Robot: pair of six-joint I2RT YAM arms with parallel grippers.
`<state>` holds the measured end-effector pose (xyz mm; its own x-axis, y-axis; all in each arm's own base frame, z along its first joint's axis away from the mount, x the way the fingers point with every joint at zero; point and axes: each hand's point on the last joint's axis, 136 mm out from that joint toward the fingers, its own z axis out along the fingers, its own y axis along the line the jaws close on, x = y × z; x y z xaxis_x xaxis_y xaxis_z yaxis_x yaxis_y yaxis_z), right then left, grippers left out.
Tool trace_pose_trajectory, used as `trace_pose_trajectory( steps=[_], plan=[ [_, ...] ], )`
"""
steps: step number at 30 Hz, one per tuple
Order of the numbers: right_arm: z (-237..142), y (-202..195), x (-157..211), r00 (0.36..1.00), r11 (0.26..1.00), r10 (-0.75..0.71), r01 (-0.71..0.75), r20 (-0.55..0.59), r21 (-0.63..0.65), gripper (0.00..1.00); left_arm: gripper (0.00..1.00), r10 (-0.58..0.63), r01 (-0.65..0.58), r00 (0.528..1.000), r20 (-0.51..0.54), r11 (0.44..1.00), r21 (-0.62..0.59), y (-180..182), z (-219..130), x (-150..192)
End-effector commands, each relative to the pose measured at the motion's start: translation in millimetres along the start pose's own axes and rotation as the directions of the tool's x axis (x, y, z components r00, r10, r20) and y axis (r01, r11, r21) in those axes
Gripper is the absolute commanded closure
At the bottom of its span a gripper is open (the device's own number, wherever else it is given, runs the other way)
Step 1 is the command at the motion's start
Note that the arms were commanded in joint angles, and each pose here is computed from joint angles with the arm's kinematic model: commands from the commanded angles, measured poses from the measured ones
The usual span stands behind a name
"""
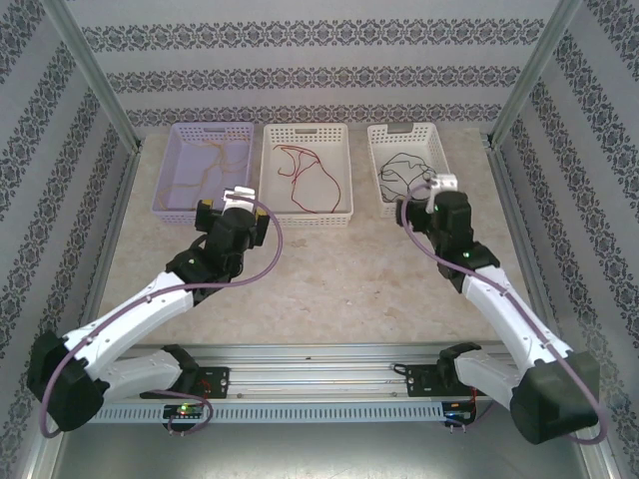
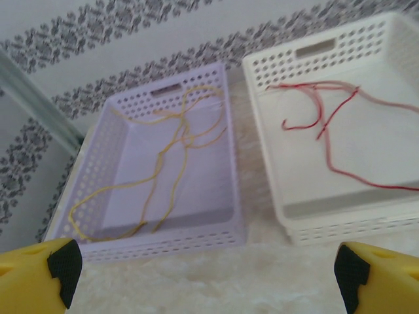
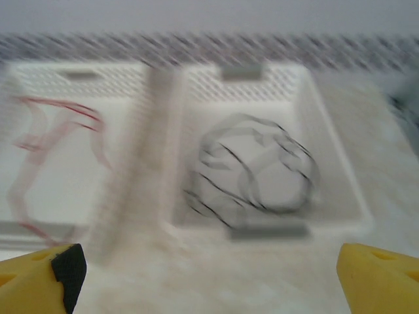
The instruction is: Untangle the cables
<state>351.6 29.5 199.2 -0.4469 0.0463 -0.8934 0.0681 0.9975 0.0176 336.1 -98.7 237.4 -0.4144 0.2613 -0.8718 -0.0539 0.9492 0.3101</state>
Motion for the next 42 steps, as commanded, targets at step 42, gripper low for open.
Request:
trace_pose_trajectory(
  steps=[42],
  plan=[
    [81.1,-41.3,61.2,0.985,0.997,-0.008,-0.004,0.17,0.073,0.02,0.0,-0.273,0.274,0.961,0.036,0.961,-0.035,68.3,130.4,138.7]
  ],
)
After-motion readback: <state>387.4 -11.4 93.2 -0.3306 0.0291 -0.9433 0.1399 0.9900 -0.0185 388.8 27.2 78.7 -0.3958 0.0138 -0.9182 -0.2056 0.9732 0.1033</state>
